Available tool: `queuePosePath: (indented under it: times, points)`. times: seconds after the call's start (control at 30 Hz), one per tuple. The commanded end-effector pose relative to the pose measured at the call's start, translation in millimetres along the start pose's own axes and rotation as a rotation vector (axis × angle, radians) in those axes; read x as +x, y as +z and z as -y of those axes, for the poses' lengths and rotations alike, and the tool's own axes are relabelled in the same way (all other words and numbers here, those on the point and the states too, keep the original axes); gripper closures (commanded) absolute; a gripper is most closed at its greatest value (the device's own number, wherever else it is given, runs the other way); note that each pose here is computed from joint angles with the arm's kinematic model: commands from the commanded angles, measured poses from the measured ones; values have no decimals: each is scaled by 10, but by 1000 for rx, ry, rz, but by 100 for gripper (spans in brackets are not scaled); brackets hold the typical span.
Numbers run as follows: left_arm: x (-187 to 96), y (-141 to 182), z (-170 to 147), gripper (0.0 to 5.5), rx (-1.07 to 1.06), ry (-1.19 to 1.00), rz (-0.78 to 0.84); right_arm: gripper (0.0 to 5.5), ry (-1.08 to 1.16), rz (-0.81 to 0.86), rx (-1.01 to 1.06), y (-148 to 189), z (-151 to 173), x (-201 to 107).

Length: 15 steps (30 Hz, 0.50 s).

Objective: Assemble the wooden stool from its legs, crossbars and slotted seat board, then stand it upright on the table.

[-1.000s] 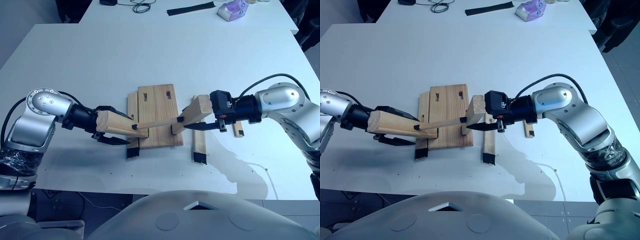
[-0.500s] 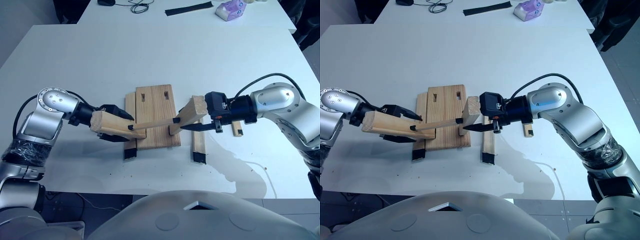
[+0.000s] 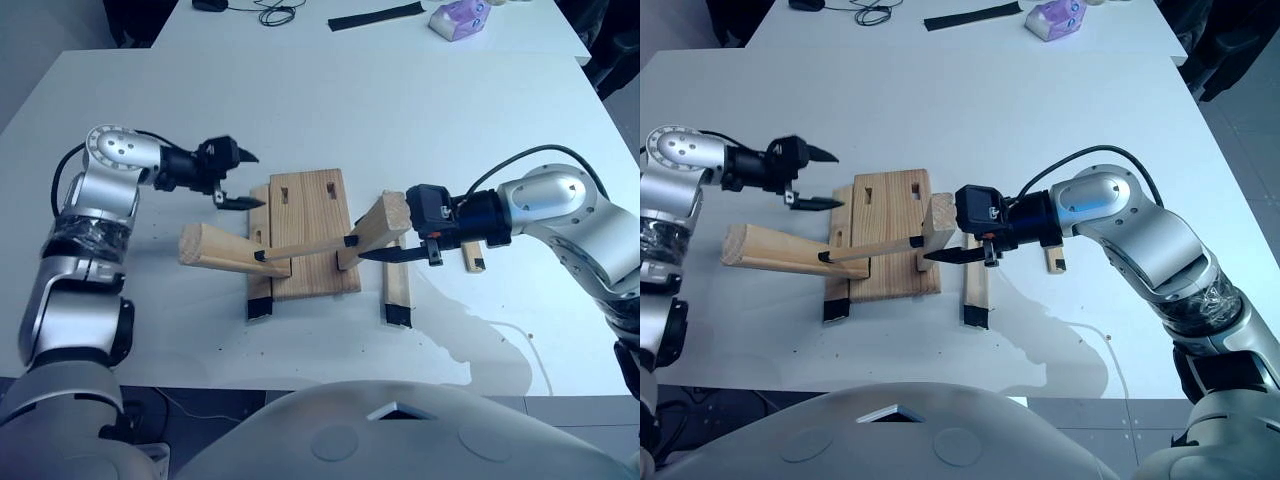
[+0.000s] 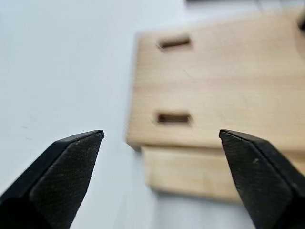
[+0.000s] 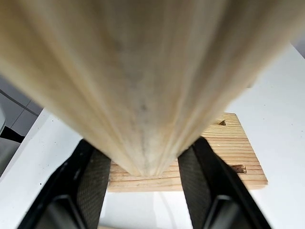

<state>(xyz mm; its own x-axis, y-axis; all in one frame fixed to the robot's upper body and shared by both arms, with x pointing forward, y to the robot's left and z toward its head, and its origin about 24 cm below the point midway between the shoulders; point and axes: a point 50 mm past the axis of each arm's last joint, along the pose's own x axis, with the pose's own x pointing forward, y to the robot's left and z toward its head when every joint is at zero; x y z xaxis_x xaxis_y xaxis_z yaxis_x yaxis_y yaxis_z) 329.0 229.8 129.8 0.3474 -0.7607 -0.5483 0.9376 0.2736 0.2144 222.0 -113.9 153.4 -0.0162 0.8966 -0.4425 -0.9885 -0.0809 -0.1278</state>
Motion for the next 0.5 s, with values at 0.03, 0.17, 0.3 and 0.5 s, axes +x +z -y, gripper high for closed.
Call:
queuePosePath:
  times: [0.03, 0.17, 0.3, 0.5]
  points:
    - [41, 382, -60, 191, -98, -59, 190, 347, 85, -167, 200, -449, -181, 139]
    - [37, 730, 83, 264, -135, -309, 292, 347, 82, -166, 199, -450, -177, 142]
    - [50, 987, 225, 285, -132, -520, 331, 347, 84, -160, 197, -442, -177, 160]
    - [51, 1163, 352, 285, -142, -664, 359, 347, 95, -154, 195, -434, -175, 182]
